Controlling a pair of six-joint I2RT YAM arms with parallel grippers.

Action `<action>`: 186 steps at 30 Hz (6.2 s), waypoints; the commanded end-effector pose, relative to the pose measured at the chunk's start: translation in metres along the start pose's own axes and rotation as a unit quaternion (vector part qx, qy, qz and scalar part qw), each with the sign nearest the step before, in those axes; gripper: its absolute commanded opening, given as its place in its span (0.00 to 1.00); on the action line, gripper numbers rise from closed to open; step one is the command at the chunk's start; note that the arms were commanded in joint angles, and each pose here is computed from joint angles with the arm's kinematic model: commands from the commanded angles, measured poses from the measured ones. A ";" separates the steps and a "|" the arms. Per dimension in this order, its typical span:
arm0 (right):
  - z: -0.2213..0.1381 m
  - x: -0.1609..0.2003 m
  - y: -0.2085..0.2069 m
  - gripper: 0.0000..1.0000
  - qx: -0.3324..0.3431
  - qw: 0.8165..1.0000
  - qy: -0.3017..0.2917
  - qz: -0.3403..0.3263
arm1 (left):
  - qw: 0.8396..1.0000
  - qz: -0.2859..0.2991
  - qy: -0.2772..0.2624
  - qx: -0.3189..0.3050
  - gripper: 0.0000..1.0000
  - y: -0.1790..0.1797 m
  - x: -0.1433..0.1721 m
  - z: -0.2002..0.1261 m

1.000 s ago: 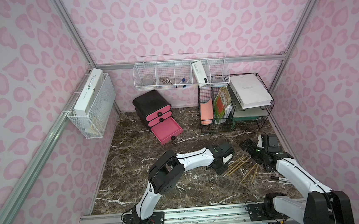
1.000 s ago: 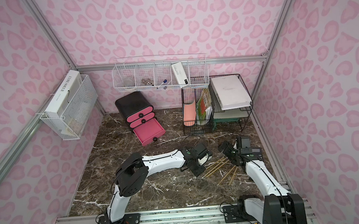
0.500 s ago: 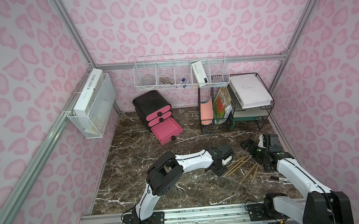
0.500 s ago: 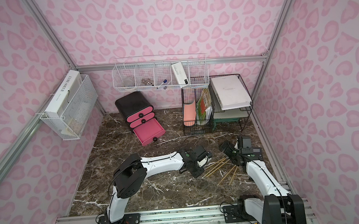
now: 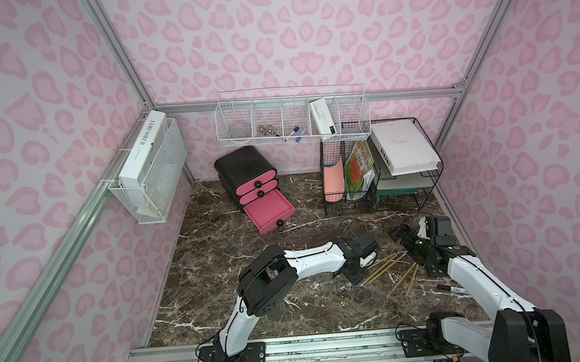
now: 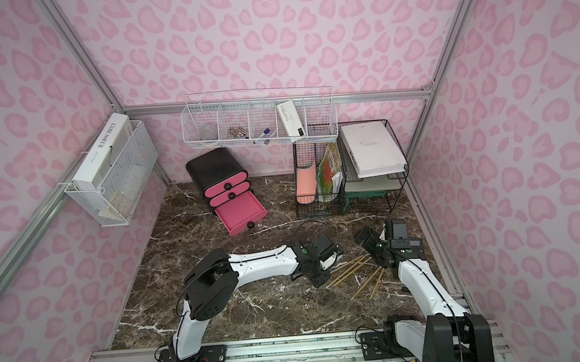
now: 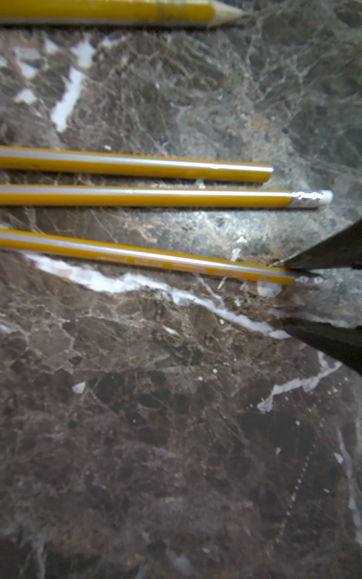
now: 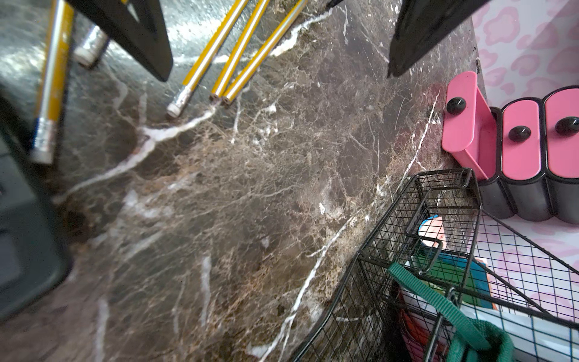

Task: Please place the pencils in the drawer according to their color
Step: Pick up the pencil from the center of the board, then place the pencil in the drawer, then pick up the pencil from the center of the board.

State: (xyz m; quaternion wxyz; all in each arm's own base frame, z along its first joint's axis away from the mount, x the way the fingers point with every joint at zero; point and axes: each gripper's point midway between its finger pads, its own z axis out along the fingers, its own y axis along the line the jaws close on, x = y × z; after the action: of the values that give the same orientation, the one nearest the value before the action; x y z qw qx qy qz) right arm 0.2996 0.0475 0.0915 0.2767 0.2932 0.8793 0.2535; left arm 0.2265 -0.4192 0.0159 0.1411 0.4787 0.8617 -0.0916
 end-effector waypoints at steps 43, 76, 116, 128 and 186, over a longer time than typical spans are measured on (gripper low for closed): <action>-0.003 -0.011 0.018 0.99 -0.039 0.999 -0.010 -0.006 | 0.990 -0.122 -0.026 -0.069 0.00 0.079 0.013 -0.071; 0.028 0.055 0.097 0.98 -0.097 0.991 0.066 -0.064 | 0.925 -0.305 0.005 -0.226 0.00 0.297 0.119 -0.167; 0.032 0.062 0.096 0.98 -0.094 0.991 0.073 -0.064 | 0.918 -0.349 0.060 -0.181 0.00 0.354 0.139 -0.124; 0.029 0.061 0.095 0.98 -0.093 0.991 0.071 -0.065 | 0.913 -0.359 0.061 -0.184 0.27 0.362 0.137 -0.123; 0.003 -0.009 0.003 0.98 -0.012 1.000 0.005 0.009 | 1.000 0.006 -0.001 -0.016 0.74 -0.019 -0.003 -0.046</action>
State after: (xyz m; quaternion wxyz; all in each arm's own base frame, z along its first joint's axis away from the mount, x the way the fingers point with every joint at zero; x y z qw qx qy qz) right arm 0.3077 0.0434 0.0924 0.2716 0.3037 0.8743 0.2638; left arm 0.2119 -0.4071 0.0634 0.1512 0.4624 0.8710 -0.0686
